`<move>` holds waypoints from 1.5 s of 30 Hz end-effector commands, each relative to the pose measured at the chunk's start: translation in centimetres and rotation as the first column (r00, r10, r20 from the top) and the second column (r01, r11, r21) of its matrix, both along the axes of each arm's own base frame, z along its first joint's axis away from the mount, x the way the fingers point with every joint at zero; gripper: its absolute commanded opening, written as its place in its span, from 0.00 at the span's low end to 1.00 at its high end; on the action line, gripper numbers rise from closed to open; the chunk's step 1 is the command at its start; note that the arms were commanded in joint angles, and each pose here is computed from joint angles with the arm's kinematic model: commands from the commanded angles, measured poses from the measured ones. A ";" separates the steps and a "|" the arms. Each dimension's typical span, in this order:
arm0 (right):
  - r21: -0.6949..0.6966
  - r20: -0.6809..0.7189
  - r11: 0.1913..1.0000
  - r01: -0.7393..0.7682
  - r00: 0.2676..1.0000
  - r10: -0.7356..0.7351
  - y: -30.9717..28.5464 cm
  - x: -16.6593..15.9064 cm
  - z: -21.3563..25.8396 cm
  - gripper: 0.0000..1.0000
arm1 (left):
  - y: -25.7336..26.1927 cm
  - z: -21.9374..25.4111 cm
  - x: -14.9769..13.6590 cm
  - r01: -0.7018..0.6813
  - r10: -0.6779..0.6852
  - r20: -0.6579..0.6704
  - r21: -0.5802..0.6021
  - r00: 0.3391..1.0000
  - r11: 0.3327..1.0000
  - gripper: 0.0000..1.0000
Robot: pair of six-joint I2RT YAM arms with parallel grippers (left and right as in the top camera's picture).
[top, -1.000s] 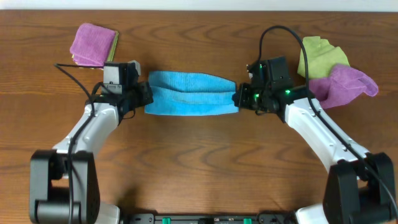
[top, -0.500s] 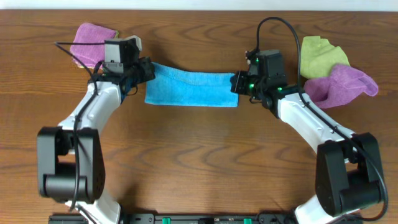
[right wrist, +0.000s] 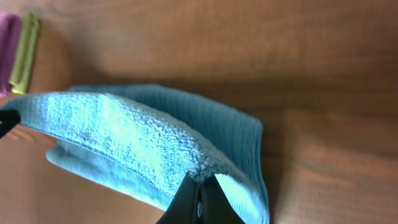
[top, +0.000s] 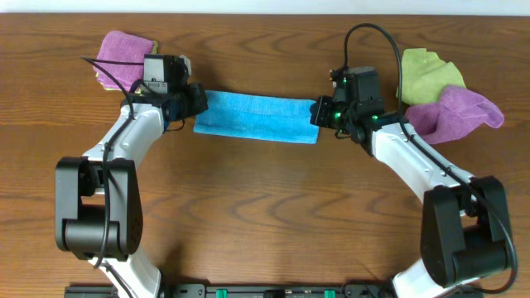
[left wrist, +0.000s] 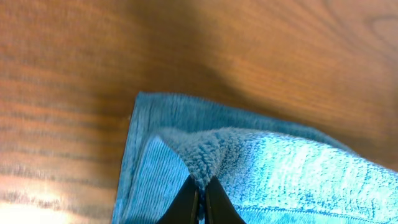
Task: Fold the cloth
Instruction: 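Fold the near edge over toward the far edge with both grippers, then lay the folded edge down and press it flat with both grippers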
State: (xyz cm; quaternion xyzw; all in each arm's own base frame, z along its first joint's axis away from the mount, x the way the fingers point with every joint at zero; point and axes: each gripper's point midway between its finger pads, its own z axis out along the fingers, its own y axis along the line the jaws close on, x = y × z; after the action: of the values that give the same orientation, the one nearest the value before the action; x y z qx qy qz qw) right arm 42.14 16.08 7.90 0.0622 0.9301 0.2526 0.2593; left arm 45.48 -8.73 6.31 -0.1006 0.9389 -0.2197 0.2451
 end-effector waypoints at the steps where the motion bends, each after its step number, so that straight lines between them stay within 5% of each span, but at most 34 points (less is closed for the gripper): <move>1: 0.011 -0.027 1.000 -0.005 1.000 0.005 0.2 -0.2 -0.2 0.02 | 0.0 0.1 0.2 0.005 -0.005 -0.012 0.002 1.000 1.000 0.05; 14: 0.056 -0.051 0.997 -0.051 0.997 0.054 2.2 0.2 -3.0 0.02 | 2.9 1.0 -0.4 -0.064 0.065 -0.005 0.155 0.998 0.986 0.06; 23: 0.026 0.041 0.999 -0.030 0.999 0.028 2.0 3.6 -0.6 0.02 | 2.8 1.1 -0.3 -0.063 0.063 0.001 0.151 0.998 0.987 0.06; 37: 0.034 -0.007 0.998 -0.051 0.999 0.052 2.8 3.3 -2.0 0.02 | 4.5 2.6 -2.1 -0.107 0.115 -0.021 0.238 0.993 0.965 0.05; 45: 0.035 -0.005 0.998 -0.043 0.999 0.043 2.8 3.6 -2.1 0.02 | 3.9 1.6 -0.2 -0.100 0.098 0.019 0.204 0.995 0.974 0.06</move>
State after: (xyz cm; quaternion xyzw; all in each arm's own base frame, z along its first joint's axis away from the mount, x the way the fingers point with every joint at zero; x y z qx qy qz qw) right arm 45.03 18.69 5.33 0.0470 0.9299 0.2736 0.2413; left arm 44.31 -4.79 8.32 -0.1272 0.9495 -0.1088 0.2655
